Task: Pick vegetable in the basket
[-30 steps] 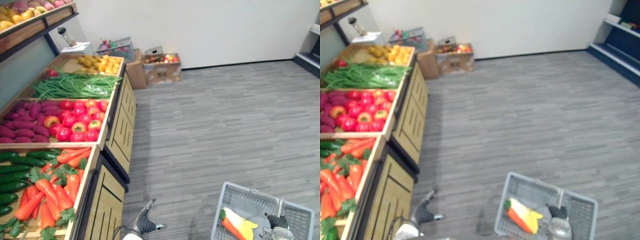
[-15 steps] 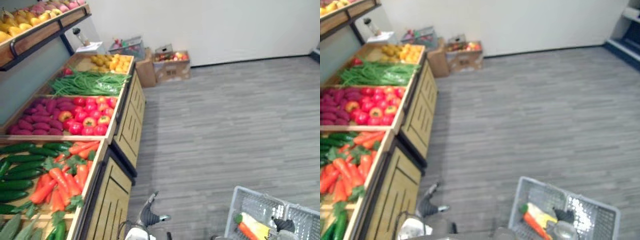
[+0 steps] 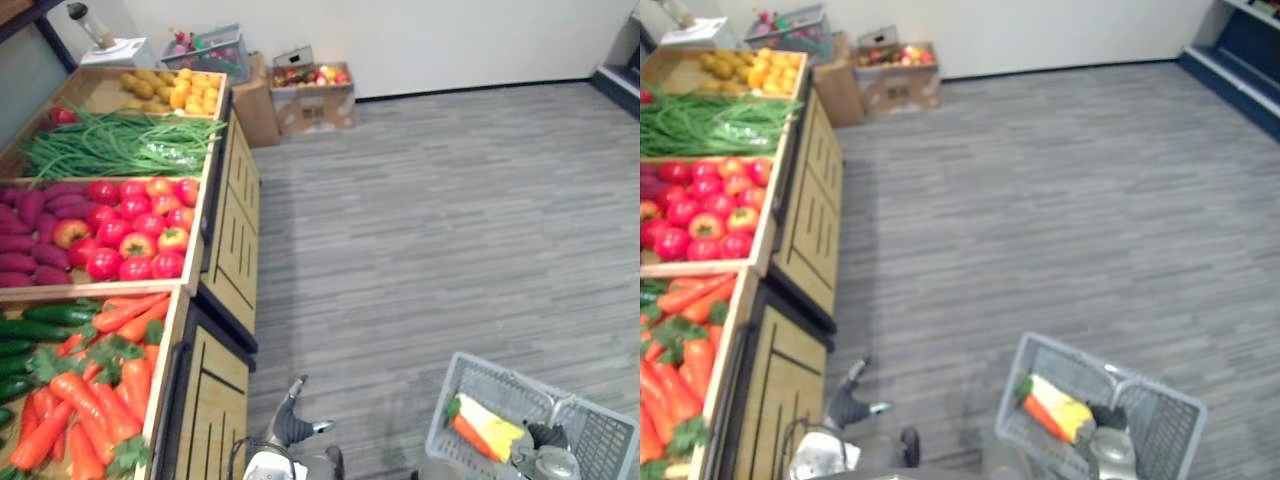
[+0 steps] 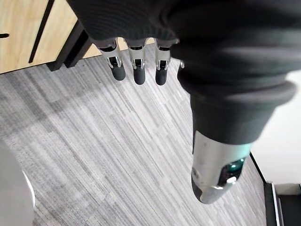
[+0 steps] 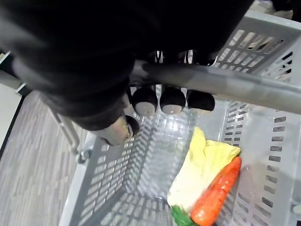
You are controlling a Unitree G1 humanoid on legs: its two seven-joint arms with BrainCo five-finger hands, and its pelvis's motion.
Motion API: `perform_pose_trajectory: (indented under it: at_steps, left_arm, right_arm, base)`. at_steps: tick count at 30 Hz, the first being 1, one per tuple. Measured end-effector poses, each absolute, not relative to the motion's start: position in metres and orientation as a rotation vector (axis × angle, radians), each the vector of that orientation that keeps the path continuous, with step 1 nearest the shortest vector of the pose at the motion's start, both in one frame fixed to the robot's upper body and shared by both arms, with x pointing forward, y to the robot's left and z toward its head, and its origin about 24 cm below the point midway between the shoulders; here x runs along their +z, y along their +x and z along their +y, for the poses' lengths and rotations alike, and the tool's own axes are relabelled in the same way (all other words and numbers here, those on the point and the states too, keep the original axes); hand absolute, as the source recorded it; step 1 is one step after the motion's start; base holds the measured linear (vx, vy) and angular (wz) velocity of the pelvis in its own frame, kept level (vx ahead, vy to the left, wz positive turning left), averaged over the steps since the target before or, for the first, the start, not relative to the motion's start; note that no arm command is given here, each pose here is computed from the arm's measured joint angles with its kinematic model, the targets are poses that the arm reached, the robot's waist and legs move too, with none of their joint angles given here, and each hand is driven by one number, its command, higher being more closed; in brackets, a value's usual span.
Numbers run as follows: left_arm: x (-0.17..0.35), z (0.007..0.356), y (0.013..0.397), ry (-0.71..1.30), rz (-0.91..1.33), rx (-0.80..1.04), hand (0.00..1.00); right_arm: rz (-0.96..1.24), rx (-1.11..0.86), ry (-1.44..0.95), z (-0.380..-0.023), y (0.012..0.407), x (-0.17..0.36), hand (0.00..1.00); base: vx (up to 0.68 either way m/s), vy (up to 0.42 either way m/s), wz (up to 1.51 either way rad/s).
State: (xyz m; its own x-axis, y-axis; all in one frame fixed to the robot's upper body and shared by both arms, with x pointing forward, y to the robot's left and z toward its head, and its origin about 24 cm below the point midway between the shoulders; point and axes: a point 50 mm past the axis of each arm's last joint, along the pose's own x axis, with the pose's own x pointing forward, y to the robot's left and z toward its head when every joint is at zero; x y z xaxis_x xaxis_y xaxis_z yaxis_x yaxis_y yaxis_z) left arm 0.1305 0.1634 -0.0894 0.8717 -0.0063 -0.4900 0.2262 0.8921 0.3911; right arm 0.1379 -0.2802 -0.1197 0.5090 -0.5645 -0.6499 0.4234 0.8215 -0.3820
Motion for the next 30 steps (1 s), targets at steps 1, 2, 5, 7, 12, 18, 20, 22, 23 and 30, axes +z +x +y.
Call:
perform_pose_trajectory:
  at_steps: [1, 2, 5, 7, 12, 18, 20, 22, 23, 30]
  left_arm:
    - [-0.09, 0.162, 0.128, 0.47, 0.503, -0.157, 0.0]
    - [-0.09, 0.161, 0.128, 0.474, 0.501, -0.17, 0.0]
    - [-0.086, 0.155, 0.132, 0.472, 0.47, -0.196, 0.0]
    - [-0.086, 0.154, 0.133, 0.47, 0.466, -0.197, 0.0]
    - [-0.089, 0.159, 0.136, 0.478, 0.485, -0.168, 0.0]
    - [-0.087, 0.141, 0.147, 0.427, 0.454, -0.176, 0.0]
    - [-0.087, 0.139, 0.148, 0.42, 0.451, -0.174, 0.0]
    - [-0.089, 0.138, 0.145, 0.417, 0.462, -0.181, 0.0]
    - [-0.091, 0.138, 0.141, 0.414, 0.478, -0.181, 0.0]
    - [-0.106, 0.141, 0.129, 0.427, 0.565, -0.189, 0.0]
  right_arm:
    - [0.852, -0.597, -0.18, -0.278, 0.137, -0.121, 1.0]
    - [0.851, -0.591, -0.18, -0.276, 0.137, -0.121, 1.0]
    - [0.837, -0.59, -0.179, -0.276, 0.141, -0.12, 1.0]
    - [0.832, -0.589, -0.192, -0.279, 0.142, -0.118, 1.0]
    - [0.838, -0.648, -0.218, -0.295, 0.136, -0.115, 1.0]
    - [0.839, -0.661, -0.233, -0.305, 0.135, -0.111, 1.0]
    - [0.873, -0.669, -0.228, -0.305, 0.124, -0.115, 1.0]
    - [0.885, -0.685, -0.222, -0.307, 0.12, -0.116, 1.0]
    - [0.888, -0.694, -0.217, -0.308, 0.119, -0.117, 1.0]
    - [0.906, -0.715, -0.16, -0.303, 0.115, -0.121, 1.0]
  base:
    - [0.31, 0.029, 0.16]
    - [0.32, -0.005, 0.44]
    - [0.35, -0.067, 0.52]
    - [0.29, -0.156, 0.53]
    - [0.3, -0.398, 0.71]
    - [0.17, -0.339, 0.5]
    - [0.06, -0.233, 0.69]
    - [0.05, -0.169, 0.5]
    - [0.02, -0.085, 0.26]
    - [0.04, 0.062, 0.07]
